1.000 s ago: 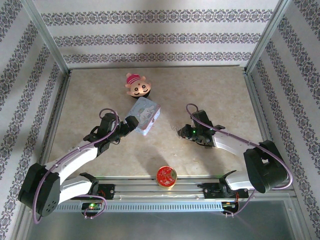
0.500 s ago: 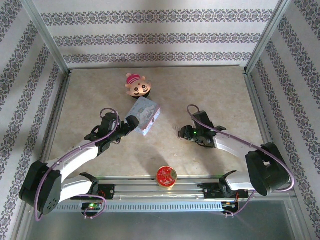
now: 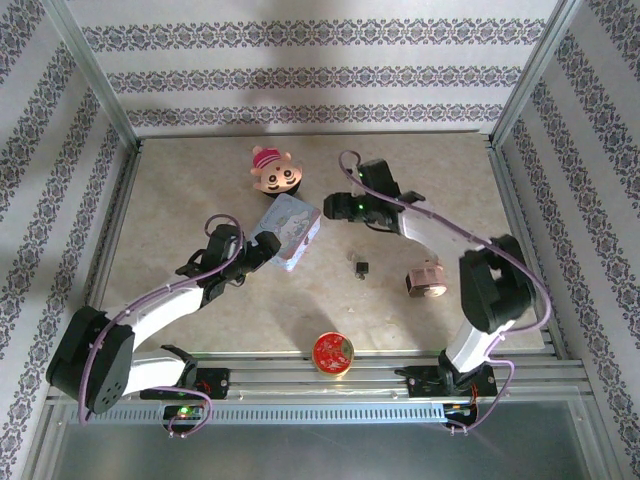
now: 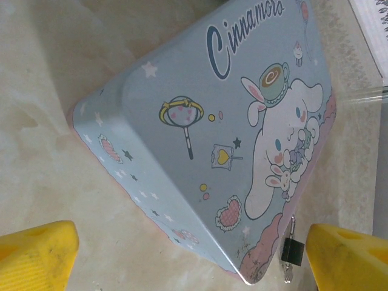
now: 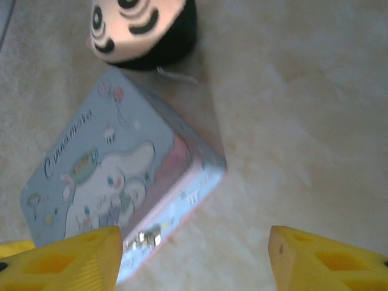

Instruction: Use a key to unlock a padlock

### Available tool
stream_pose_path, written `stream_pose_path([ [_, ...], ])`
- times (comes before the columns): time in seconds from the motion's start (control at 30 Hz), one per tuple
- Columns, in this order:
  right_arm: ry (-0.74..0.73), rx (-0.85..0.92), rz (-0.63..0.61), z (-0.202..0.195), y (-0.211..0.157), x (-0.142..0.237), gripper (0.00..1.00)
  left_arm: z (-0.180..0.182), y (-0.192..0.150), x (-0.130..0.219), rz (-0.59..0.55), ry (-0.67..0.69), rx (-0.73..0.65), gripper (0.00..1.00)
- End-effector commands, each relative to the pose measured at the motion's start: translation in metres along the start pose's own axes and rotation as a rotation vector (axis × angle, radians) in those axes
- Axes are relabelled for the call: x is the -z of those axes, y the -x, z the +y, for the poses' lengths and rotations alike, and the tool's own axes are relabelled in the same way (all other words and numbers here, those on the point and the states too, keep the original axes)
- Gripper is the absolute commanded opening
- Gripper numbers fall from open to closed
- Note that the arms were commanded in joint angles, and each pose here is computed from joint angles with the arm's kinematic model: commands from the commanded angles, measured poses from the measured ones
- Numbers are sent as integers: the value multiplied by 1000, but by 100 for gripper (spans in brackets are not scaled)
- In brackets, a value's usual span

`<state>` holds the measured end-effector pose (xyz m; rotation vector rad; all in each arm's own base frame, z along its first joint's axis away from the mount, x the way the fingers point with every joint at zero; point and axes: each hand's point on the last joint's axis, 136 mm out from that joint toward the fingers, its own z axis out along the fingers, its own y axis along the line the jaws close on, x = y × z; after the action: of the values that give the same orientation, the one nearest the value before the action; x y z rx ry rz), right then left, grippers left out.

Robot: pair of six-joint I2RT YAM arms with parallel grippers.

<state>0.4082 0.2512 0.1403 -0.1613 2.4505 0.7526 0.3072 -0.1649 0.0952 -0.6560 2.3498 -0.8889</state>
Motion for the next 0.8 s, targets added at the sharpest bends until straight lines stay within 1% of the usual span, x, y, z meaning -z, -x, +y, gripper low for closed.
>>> stream_pose_path([
  [0.0, 59, 83, 36, 14, 8, -23, 65, -23, 14, -1, -45, -56, -5, 95],
  [0.1, 93, 73, 59, 18, 15, -45, 64, -24, 16, -4, -42, -50, -11, 95],
  [0.27, 116, 65, 91, 23, 16, -73, 55, -22, 23, -9, -47, -37, -8, 90],
  [0.33, 114, 61, 106, 22, 14, -80, 55, -19, 24, -11, -47, -26, -8, 88],
  [0.4, 117, 58, 120, 21, 10, -85, 54, -17, 26, -12, -50, -17, -9, 86],
  [0.5, 119, 56, 139, 22, 3, -91, 49, -9, 29, -15, -56, 10, -12, 83],
  [0.53, 116, 54, 144, 21, 0, -93, 49, -7, 30, -16, -59, 18, -14, 80],
  [0.73, 88, 60, 158, 24, -16, -90, 42, -3, 34, -26, -48, 43, -28, 69],
  [0.77, 81, 59, 154, 24, -17, -88, 42, -3, 35, -28, -47, 42, -31, 65],
])
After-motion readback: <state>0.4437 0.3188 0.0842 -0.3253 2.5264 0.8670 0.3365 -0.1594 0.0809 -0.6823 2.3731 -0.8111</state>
